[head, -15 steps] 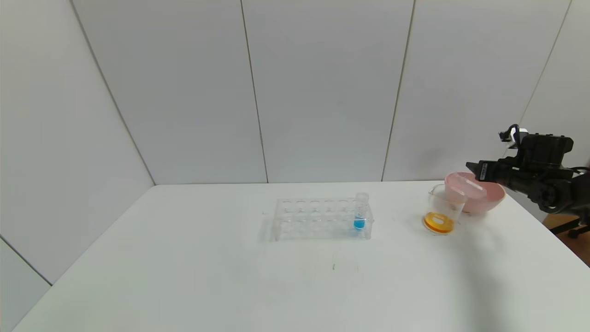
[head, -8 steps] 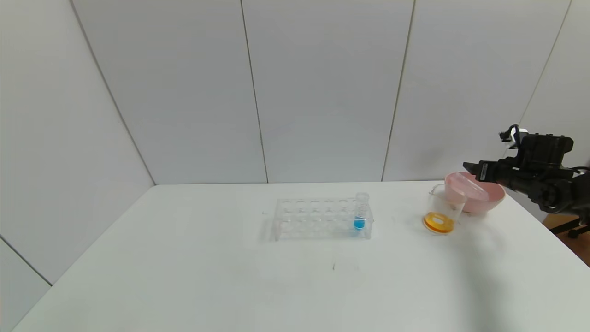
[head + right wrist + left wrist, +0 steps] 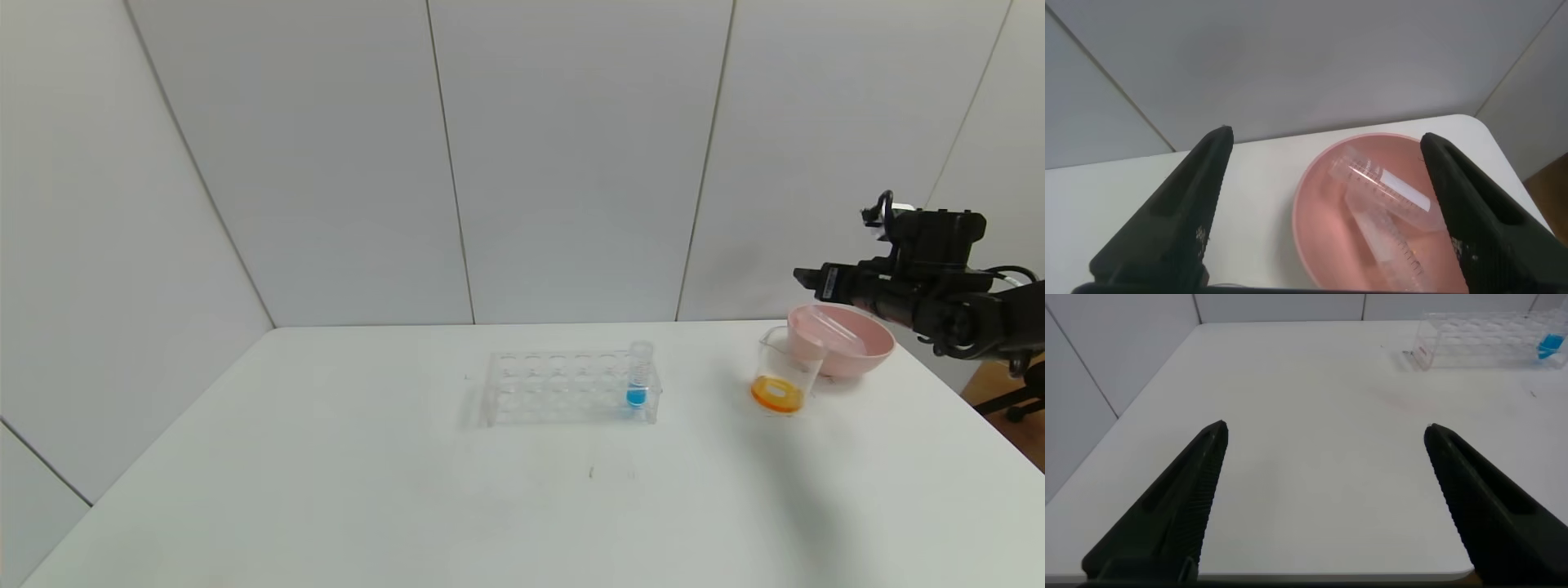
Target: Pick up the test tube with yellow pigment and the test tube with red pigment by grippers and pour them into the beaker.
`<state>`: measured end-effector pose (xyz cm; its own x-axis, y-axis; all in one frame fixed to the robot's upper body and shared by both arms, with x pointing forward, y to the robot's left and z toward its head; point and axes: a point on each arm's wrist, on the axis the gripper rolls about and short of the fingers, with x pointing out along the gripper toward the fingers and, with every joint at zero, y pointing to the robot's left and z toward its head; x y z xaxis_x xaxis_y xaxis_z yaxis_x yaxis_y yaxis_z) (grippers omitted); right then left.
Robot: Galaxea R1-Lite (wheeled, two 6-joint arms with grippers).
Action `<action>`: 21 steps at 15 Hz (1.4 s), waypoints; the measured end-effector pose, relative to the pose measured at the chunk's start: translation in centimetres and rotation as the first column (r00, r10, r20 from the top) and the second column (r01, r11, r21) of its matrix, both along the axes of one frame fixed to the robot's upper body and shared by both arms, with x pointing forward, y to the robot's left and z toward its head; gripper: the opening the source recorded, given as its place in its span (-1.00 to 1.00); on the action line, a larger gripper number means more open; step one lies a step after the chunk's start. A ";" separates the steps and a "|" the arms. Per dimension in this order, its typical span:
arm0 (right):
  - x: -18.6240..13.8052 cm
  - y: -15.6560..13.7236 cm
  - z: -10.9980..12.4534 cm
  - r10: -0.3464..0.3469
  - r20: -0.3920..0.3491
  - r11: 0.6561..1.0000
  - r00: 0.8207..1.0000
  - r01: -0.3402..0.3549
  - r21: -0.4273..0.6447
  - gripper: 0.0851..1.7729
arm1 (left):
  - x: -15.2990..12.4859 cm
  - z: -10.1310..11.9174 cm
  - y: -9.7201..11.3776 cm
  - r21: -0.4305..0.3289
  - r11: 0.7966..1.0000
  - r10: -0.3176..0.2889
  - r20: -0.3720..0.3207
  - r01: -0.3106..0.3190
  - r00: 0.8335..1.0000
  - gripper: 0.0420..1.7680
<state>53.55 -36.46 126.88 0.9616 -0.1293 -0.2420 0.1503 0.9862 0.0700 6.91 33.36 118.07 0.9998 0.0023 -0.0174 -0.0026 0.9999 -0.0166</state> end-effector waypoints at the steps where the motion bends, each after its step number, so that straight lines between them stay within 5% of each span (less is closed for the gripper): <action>1: -0.2 1.3 0.5 -0.010 0.011 1.000 1.000 0.010 -0.007 0.85 | 0.0 0.0 0.0 0.000 1.000 0.000 0.000 0.000 1.000 0.94; 7: -5.6 6.6 4.0 0.057 0.034 0.998 0.998 -0.057 -0.003 0.89 | 0.0 0.0 0.0 0.000 1.000 0.000 0.000 0.000 1.000 0.94; 12: -13.8 6.7 8.5 0.102 0.124 0.994 0.987 -0.097 -0.042 0.91 | 0.0 0.0 0.0 0.000 1.000 0.000 0.000 0.000 1.000 0.94; 17: -22.9 5.5 12.6 0.111 0.285 0.992 0.952 -0.088 -0.093 0.91 | 0.0 0.0 0.0 0.000 1.000 0.000 0.000 0.000 1.000 0.94; 21: -30.4 4.4 13.1 0.094 0.380 0.989 0.920 -0.041 -0.145 0.91 | 0.0 0.0 0.0 0.000 1.000 0.000 0.000 0.000 1.000 0.94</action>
